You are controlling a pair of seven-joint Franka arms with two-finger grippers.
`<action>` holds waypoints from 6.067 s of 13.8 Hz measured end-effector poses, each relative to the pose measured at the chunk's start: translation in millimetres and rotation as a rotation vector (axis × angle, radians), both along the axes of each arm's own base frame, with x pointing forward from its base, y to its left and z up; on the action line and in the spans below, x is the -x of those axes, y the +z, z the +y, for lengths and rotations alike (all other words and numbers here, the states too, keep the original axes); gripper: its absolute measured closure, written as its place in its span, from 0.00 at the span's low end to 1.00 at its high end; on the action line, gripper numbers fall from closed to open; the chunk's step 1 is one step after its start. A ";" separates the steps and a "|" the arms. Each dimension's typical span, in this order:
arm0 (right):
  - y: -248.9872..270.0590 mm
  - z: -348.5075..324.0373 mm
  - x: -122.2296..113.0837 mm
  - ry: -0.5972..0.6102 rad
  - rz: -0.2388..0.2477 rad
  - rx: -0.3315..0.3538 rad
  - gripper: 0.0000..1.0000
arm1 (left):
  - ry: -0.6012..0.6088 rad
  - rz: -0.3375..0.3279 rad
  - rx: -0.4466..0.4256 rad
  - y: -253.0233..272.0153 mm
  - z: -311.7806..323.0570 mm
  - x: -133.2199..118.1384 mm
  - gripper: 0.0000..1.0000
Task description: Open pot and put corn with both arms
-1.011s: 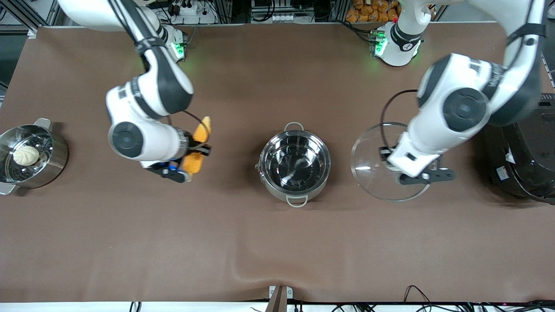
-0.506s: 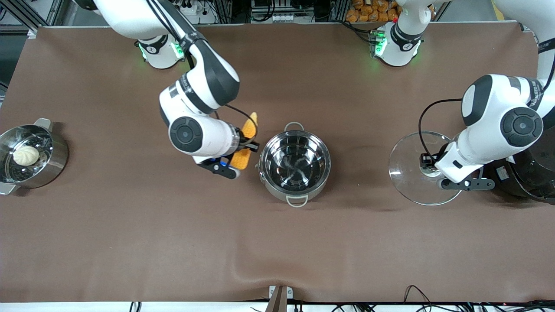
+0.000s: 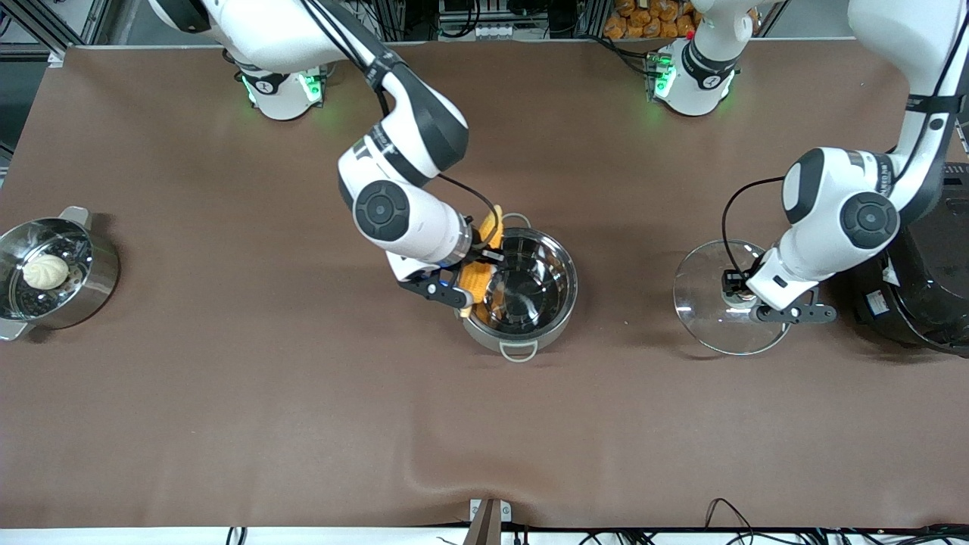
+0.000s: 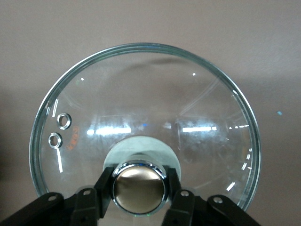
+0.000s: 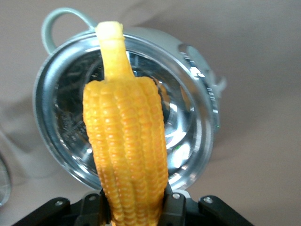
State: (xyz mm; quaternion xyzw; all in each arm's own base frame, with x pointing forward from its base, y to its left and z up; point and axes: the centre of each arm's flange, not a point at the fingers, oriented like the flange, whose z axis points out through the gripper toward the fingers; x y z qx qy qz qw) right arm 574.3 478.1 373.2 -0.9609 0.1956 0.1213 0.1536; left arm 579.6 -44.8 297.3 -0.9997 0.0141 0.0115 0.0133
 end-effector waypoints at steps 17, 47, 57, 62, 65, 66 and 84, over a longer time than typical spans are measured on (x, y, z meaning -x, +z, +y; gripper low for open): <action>-72.0 36.9 2.7 -0.007 -0.078 -0.064 0.63 | -0.005 -0.013 0.035 -61.6 -0.6 35.8 0.50; 25.4 -80.3 -44.0 0.117 -0.012 -0.037 0.00 | 0.097 -0.028 -0.083 288.2 17.0 4.9 0.00; 85.1 -332.7 -49.0 0.426 -0.024 0.078 0.00 | 0.117 0.000 0.001 389.0 2.0 65.5 0.00; 145.8 -418.8 -6.4 0.492 -0.067 0.207 0.00 | 0.127 0.010 0.047 411.3 1.4 92.1 0.00; 188.1 -428.3 13.2 0.487 -0.116 0.260 0.00 | 0.100 0.017 0.048 410.9 -10.9 96.4 0.00; 201.0 -436.1 18.1 0.472 -0.125 0.264 0.00 | 0.092 0.023 0.049 408.8 -14.1 96.8 0.00; 276.1 -501.5 37.5 0.350 -0.123 0.262 0.00 | 0.092 0.010 -0.003 334.7 -5.5 40.3 0.00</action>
